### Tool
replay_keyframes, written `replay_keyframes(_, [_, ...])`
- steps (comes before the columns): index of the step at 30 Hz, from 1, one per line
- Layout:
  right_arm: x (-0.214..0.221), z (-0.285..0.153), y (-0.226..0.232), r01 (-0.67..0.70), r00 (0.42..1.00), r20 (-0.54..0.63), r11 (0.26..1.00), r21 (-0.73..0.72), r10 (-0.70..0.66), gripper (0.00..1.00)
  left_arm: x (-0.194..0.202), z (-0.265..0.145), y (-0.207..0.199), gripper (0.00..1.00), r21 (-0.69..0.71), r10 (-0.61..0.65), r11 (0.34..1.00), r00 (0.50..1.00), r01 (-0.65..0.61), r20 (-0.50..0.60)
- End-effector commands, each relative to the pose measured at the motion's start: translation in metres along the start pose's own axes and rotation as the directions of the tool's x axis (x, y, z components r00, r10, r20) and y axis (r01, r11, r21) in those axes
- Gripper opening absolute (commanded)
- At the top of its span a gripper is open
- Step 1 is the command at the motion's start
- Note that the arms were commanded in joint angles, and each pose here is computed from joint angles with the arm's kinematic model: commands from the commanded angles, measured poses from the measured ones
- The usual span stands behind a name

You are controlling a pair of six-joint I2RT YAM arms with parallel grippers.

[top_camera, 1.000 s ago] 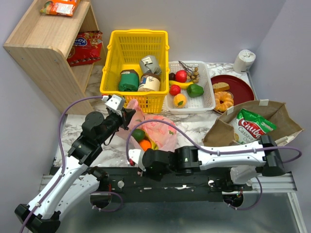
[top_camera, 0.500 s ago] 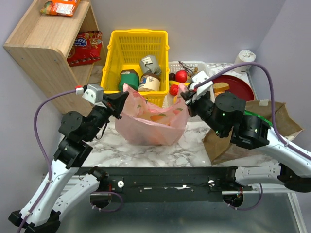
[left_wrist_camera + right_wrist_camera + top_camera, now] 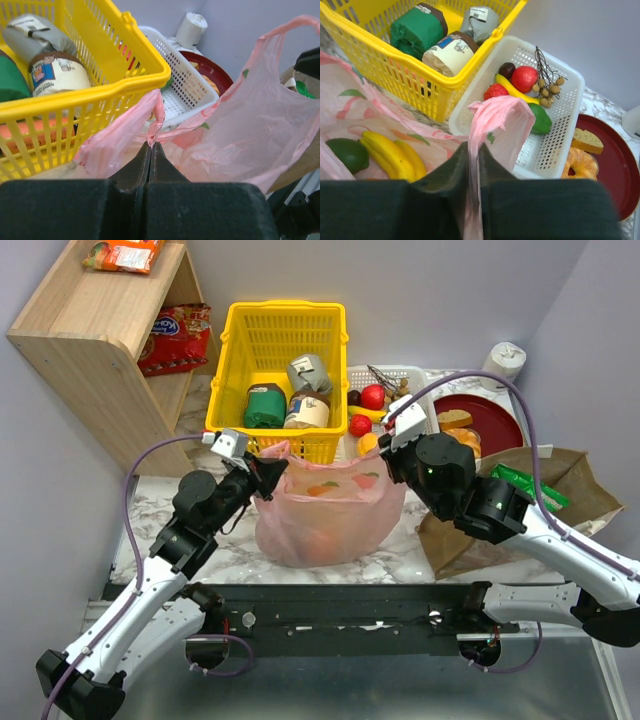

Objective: Place the mixed food into the grocery bags and tie them

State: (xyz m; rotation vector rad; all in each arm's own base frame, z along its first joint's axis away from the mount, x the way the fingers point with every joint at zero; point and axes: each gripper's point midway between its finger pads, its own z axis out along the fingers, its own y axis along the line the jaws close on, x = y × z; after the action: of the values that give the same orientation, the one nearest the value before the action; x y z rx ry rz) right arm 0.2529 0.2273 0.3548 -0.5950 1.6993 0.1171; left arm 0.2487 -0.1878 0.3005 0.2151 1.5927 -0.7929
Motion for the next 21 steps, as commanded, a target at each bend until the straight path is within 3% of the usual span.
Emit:
replay_keyframes(1, [-0.015,-0.010,-0.006,-0.038,0.999,0.015,0.999,-0.013,0.038,0.42,-0.034,-0.007,-0.023,0.00,0.091,-0.001,0.996,0.994,-0.010,0.113])
replay_keyframes(2, [-0.018,-0.013,-0.005,-0.034,0.999,0.016,0.999,-0.036,0.034,0.55,-0.040,-0.009,-0.025,0.00,0.096,0.005,0.995,0.992,-0.016,0.123])
replay_keyframes(3, [-0.026,-0.018,0.001,-0.037,0.999,0.034,0.995,-0.088,0.041,0.78,-0.041,-0.011,-0.027,0.00,0.099,0.008,0.995,0.993,-0.020,0.122])
replay_keyframes(4, [-0.032,-0.022,0.003,-0.040,0.998,0.048,0.992,-0.118,0.045,0.85,-0.044,-0.013,-0.028,0.03,0.102,0.017,0.994,0.992,-0.030,0.124])
replay_keyframes(5, [-0.045,-0.029,0.003,-0.043,0.996,0.074,0.988,-0.149,0.055,0.90,-0.049,-0.015,-0.031,0.10,0.108,0.027,0.993,0.991,-0.041,0.131])
replay_keyframes(6, [-0.052,-0.035,0.012,-0.038,0.994,0.096,0.976,-0.217,0.060,0.96,-0.045,-0.016,-0.031,0.29,0.107,0.037,0.993,0.994,-0.048,0.106])
replay_keyframes(9, [-0.081,-0.057,0.017,-0.034,0.978,0.187,0.947,-0.321,0.098,0.98,-0.049,-0.025,-0.033,0.52,0.108,0.088,0.989,0.992,-0.097,0.089])
replay_keyframes(13, [-0.121,-0.086,0.027,0.010,0.928,0.336,0.892,-0.453,0.160,0.98,-0.056,-0.041,-0.046,0.63,0.167,0.170,0.968,0.979,-0.187,0.110])
replay_keyframes(19, [-0.133,-0.071,0.068,0.158,0.925,0.372,0.808,-0.567,0.080,1.00,-0.067,-0.055,-0.048,0.82,0.160,0.278,0.942,0.953,-0.295,0.121])
replay_keyframes(21, [-0.127,-0.056,0.084,0.187,0.935,0.348,0.744,-0.641,0.064,1.00,-0.073,-0.055,-0.041,0.89,0.118,0.317,0.936,0.941,-0.331,0.117])
